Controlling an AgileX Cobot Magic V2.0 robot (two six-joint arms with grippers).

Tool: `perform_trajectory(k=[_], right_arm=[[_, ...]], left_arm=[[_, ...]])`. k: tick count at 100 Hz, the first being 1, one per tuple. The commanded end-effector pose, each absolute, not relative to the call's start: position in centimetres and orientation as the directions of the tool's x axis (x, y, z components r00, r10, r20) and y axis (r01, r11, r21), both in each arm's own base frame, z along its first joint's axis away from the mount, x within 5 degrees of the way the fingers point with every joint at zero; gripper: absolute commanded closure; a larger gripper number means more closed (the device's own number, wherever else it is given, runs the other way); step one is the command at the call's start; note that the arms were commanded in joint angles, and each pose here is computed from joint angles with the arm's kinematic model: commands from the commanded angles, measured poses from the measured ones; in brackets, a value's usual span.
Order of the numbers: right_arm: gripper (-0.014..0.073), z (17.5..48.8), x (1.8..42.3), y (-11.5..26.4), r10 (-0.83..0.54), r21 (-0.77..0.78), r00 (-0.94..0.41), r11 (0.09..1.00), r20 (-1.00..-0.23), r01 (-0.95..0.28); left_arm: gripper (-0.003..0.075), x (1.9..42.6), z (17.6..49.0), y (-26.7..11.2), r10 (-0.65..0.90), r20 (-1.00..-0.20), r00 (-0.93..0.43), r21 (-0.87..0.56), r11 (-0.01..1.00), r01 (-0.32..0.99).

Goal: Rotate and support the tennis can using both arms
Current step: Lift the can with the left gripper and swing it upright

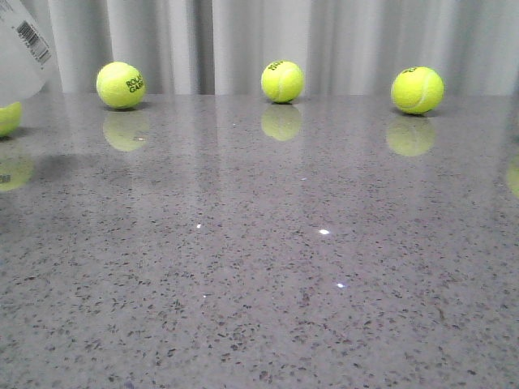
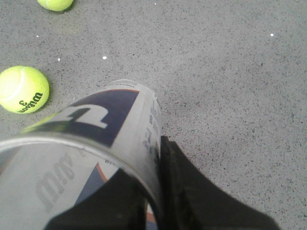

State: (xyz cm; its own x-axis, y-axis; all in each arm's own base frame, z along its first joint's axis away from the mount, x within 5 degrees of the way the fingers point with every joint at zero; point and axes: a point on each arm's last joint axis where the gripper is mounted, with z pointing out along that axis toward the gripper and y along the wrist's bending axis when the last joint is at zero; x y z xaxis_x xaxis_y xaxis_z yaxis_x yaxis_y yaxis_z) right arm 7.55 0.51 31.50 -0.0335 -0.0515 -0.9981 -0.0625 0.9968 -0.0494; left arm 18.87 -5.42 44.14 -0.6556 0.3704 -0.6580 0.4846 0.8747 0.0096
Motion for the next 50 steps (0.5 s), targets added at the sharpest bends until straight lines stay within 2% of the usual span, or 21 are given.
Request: perform_trajectory(k=[1, 27, 50], right_arm=[[0.0665, 33.0, 7.5, 0.4, -0.046, -0.049, 0.06, 0.998, -0.997, -0.044], [0.0665, 33.0, 7.5, 0.4, -0.046, -0.049, 0.06, 0.998, -0.997, -0.044], [0.0665, 33.0, 7.5, 0.4, -0.046, -0.049, 0.059, 0.998, -0.997, -0.044]], left_arm=[[0.0741, 18.4, 45.0, -6.0, 0.372, -0.678, -0.634, 0.004, 0.864, 0.503], [0.0741, 19.8, 42.8, -8.3, 0.455, -0.59, -0.666, 0.038, 0.841, 0.54], [0.0741, 20.8, 41.8, -9.3, 0.487, -0.553, -0.676, 0.041, 0.827, 0.561]])
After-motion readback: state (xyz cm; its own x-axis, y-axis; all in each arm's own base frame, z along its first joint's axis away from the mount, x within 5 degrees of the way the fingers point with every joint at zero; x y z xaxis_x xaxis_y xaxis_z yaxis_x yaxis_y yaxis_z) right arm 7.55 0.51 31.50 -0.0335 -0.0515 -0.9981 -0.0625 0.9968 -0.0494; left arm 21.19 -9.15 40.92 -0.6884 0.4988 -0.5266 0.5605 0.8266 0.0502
